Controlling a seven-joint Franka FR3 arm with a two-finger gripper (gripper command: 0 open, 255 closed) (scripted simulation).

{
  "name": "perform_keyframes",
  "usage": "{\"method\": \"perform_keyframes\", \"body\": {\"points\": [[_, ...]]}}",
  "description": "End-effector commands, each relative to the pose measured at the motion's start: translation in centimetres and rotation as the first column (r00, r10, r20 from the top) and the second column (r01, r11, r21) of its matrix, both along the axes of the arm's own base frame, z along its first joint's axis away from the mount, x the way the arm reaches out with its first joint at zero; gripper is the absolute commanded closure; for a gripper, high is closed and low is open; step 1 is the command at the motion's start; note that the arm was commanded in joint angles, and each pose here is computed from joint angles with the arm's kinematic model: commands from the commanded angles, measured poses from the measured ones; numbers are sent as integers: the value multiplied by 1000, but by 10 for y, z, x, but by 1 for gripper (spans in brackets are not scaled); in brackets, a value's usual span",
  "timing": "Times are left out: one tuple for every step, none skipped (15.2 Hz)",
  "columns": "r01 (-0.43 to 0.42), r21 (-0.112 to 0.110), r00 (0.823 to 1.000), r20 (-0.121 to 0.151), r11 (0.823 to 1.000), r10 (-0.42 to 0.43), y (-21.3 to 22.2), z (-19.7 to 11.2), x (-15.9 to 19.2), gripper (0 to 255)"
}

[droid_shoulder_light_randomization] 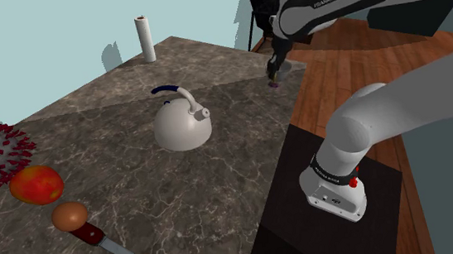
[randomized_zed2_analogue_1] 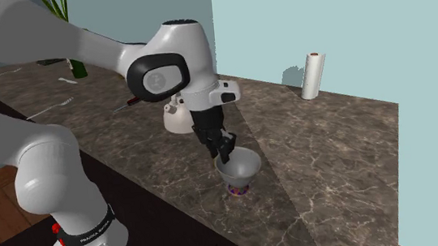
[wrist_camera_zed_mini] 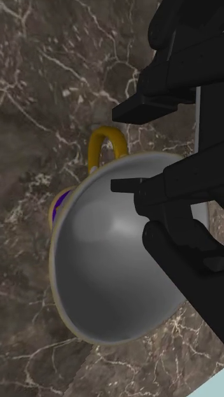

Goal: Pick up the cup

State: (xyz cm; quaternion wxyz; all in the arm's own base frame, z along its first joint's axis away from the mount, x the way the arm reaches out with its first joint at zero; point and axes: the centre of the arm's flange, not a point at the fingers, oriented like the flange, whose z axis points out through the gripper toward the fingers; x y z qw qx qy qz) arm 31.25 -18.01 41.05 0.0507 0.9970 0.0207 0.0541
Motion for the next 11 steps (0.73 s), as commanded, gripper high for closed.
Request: {"method": "perform_keyframes", "body": {"points": [[0, 0, 1000, 0, 1000, 0, 0, 11, -1, 255], [0, 0, 1000, 0, 1000, 0, 0, 16, -1, 255], [0, 0, 1000, 0, 1000, 0, 0, 21, -1, 255], [0, 0, 1000, 0, 1000, 0, 0, 27, -1, 255], [0, 0, 1000, 0, 1000, 0, 0, 32, -1, 255], [0, 0, 1000, 0, 1000, 0, 0, 37, -1, 255], [0, 0, 1000, 0, 1000, 0, 0, 42, -1, 255], [0, 0, 1000, 0, 1000, 0, 0, 48, -1, 255], [0, 0, 1000, 0, 1000, 0, 0, 53, -1, 255], [0, 0, 1000, 0, 1000, 0, 0, 54, -1, 255], [0, 0, 1000, 0, 1000, 0, 0, 54, -1, 255]]}}
